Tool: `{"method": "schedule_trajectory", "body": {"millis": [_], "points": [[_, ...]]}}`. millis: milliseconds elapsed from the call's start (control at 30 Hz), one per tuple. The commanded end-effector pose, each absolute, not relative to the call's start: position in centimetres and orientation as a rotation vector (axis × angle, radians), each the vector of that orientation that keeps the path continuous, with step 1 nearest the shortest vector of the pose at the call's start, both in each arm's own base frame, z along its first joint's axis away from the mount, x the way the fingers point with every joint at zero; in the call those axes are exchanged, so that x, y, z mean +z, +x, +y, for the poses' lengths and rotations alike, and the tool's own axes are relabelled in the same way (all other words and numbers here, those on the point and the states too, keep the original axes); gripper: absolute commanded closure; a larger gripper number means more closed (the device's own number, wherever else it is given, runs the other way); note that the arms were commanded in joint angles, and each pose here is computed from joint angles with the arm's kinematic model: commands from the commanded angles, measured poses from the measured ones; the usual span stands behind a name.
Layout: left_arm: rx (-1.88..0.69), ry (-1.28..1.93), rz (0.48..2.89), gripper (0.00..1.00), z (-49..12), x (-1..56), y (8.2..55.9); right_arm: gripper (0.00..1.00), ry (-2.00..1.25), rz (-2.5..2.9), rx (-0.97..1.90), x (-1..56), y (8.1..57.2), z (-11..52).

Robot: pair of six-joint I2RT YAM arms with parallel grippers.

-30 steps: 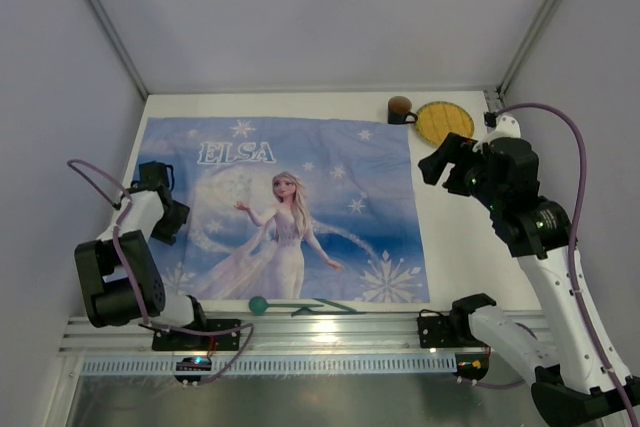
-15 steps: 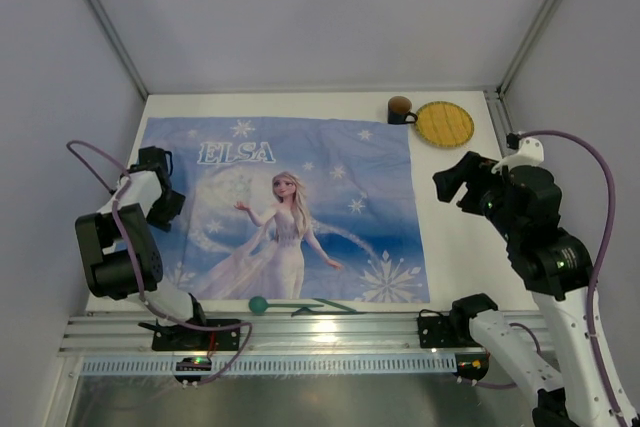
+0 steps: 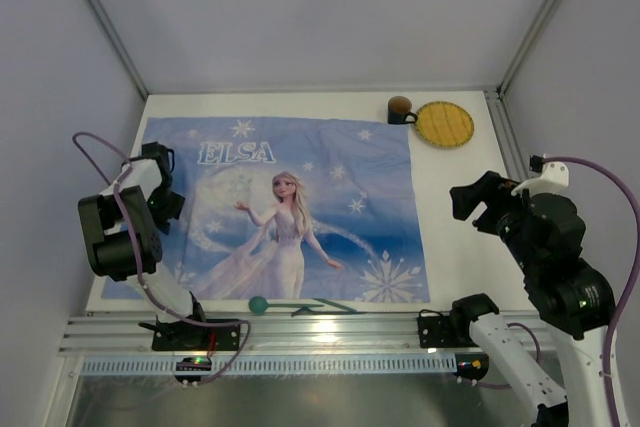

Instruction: Set the dinner table for one person

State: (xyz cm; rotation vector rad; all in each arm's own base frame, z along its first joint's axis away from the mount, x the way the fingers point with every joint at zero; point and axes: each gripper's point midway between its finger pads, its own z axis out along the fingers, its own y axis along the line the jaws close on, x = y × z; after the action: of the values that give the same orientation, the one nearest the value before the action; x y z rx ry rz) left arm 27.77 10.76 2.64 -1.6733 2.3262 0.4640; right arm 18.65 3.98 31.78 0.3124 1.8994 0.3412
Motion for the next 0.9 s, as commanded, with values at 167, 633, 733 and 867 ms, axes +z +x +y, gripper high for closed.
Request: {"method": "schedule_trajectory", "body": {"millis": [167,633,733,867], "points": [[0.601,-1.732,2.427,0.44,11.7,1.6,27.5,0.18,0.288,1.845,0.324,34.2,18.3,3.5],[0.694,-1.803,2.461,0.43,13.3,1.0,25.9,0.17,0.293,1.839,0.285,34.5,18.0,2.8],[0.719,-1.818,2.438,0.43,14.2,1.5,25.2,0.17,0.294,1.837,0.289,34.3,18.3,2.9],[0.709,-1.832,2.412,0.43,15.1,2.1,25.0,0.17,0.293,1.841,0.293,34.1,18.6,3.1]]}}
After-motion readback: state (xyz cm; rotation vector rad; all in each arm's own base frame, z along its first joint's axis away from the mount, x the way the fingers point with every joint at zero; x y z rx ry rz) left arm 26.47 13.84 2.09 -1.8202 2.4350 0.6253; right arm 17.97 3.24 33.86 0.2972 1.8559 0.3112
